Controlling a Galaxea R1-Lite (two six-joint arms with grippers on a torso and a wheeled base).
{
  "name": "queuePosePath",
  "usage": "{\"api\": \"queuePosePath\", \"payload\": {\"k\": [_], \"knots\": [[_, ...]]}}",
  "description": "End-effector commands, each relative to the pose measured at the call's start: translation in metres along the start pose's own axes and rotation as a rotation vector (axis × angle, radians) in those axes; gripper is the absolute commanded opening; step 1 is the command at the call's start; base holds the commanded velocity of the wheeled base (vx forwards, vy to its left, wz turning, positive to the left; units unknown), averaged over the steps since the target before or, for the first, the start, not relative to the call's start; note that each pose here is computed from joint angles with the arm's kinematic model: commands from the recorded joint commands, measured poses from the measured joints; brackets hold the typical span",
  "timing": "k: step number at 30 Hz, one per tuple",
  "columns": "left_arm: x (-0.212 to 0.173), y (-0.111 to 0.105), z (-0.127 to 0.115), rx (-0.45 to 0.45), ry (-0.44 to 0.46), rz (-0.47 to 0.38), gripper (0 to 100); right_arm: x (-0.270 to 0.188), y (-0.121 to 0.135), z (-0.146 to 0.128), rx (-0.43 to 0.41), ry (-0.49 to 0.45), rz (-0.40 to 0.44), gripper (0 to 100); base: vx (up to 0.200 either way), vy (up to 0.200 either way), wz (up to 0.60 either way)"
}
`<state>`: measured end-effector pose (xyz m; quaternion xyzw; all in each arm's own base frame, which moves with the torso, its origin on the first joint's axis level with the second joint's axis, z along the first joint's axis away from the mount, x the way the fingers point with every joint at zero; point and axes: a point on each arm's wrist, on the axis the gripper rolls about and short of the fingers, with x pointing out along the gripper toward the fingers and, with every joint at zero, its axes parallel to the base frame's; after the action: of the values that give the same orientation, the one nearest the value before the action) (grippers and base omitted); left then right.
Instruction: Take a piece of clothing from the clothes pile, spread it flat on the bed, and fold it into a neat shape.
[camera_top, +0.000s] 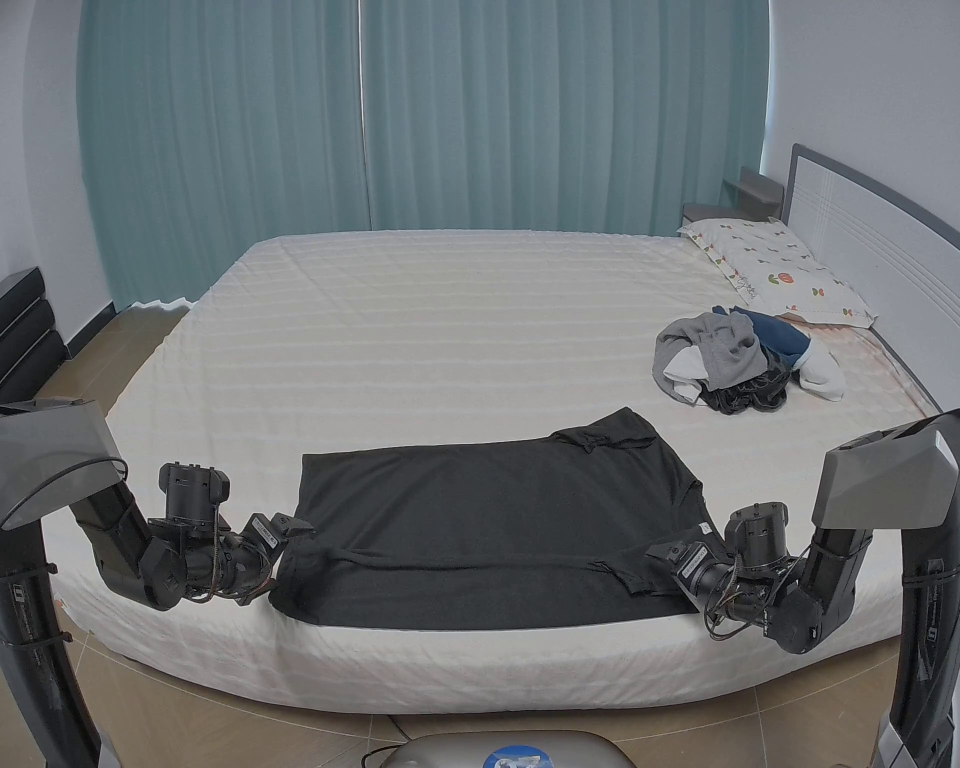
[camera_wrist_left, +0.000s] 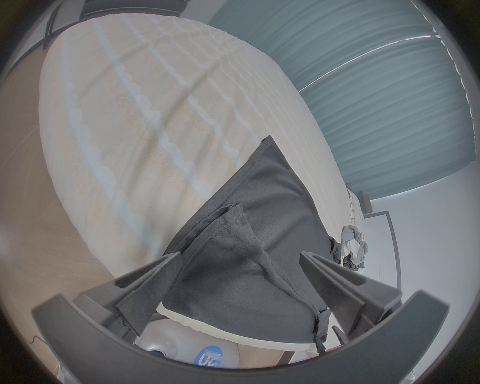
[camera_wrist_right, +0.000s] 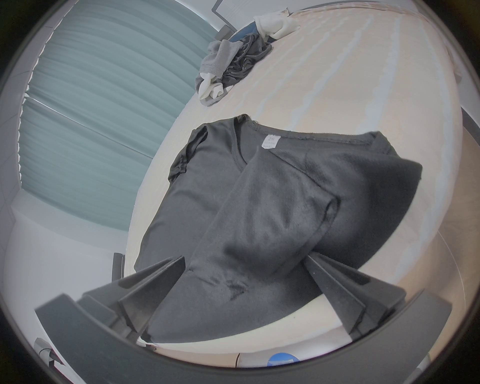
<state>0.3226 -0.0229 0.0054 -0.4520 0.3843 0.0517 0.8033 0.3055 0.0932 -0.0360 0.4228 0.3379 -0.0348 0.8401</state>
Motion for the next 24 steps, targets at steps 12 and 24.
{"api": "queuePosePath", "payload": {"k": [12, 24], "knots": [[0.000, 0.000, 0.000, -0.001, 0.001, 0.001, 100, 0.005, 0.001, 0.002, 0.001, -0.051, -0.018, 0, 0.000, 0.000, 0.00], [0.000, 0.000, 0.000, 0.001, 0.001, 0.001, 100, -0.014, 0.005, 0.003, -0.007, -0.048, -0.010, 0, 0.000, 0.000, 0.00]]}}
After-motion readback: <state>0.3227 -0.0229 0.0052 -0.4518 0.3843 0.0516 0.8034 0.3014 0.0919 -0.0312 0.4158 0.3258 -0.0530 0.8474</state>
